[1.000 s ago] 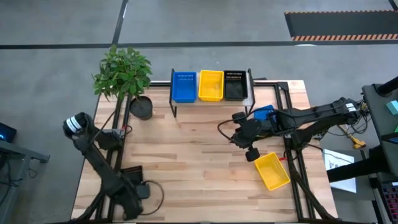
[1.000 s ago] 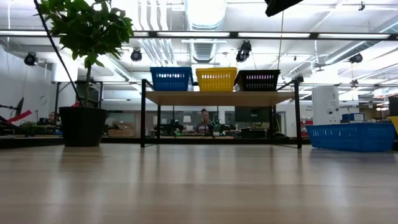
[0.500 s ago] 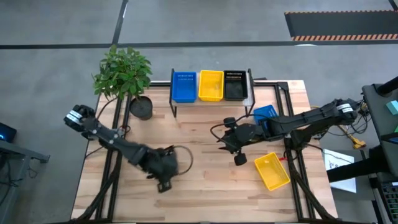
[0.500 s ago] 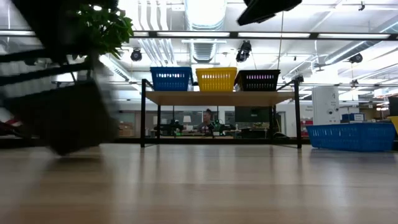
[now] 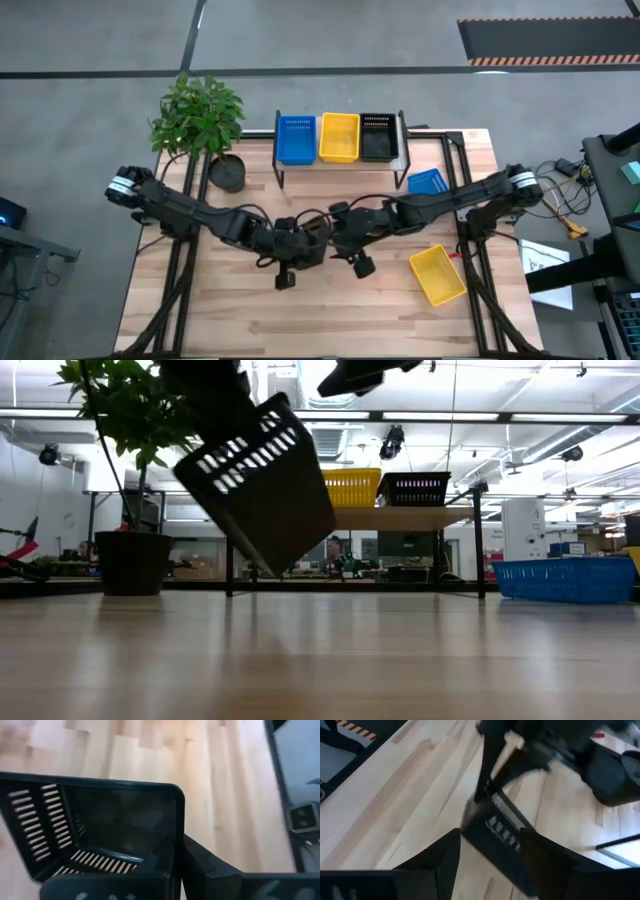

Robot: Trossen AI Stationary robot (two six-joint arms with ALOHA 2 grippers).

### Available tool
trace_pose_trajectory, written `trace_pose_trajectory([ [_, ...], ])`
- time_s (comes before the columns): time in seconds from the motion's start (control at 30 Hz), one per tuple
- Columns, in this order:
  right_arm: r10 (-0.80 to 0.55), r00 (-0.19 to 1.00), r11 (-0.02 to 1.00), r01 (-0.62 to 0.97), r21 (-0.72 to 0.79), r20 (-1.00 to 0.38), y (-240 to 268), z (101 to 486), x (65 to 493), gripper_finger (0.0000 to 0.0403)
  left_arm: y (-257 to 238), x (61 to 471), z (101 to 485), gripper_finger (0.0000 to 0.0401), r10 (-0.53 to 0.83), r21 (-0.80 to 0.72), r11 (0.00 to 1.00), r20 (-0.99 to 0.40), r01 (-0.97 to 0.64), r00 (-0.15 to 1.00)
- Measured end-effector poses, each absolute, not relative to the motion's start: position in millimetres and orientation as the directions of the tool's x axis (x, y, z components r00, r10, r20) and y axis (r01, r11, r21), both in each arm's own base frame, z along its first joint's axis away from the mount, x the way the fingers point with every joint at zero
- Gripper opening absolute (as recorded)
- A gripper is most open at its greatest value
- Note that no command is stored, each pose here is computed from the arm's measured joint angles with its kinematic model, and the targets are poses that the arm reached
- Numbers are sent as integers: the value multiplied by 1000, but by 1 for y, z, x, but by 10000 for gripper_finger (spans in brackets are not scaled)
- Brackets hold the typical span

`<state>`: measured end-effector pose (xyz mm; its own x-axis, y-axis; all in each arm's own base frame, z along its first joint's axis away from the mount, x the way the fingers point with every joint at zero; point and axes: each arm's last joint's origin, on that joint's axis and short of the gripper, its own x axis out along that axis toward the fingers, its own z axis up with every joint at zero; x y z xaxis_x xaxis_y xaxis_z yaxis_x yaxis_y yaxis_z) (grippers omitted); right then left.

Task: Stack baskets on shelf by color
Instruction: Stack the black bin on top of the other black bin on the shelf

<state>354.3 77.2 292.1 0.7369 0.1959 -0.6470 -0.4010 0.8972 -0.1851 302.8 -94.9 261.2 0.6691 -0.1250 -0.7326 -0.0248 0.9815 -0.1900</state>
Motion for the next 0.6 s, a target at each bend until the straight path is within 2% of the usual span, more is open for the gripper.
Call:
trace_pose_trajectory([
  [0.37,188,756,908,-378,-183,-627,78,298,380,196,-86,308,263,0,-58,-103,994,-704,-21,708],
  [0.6,165,726,923,-353,-156,-668,70,290,387,196,-87,312,267,0,-57,-61,998,-661,23,749],
])
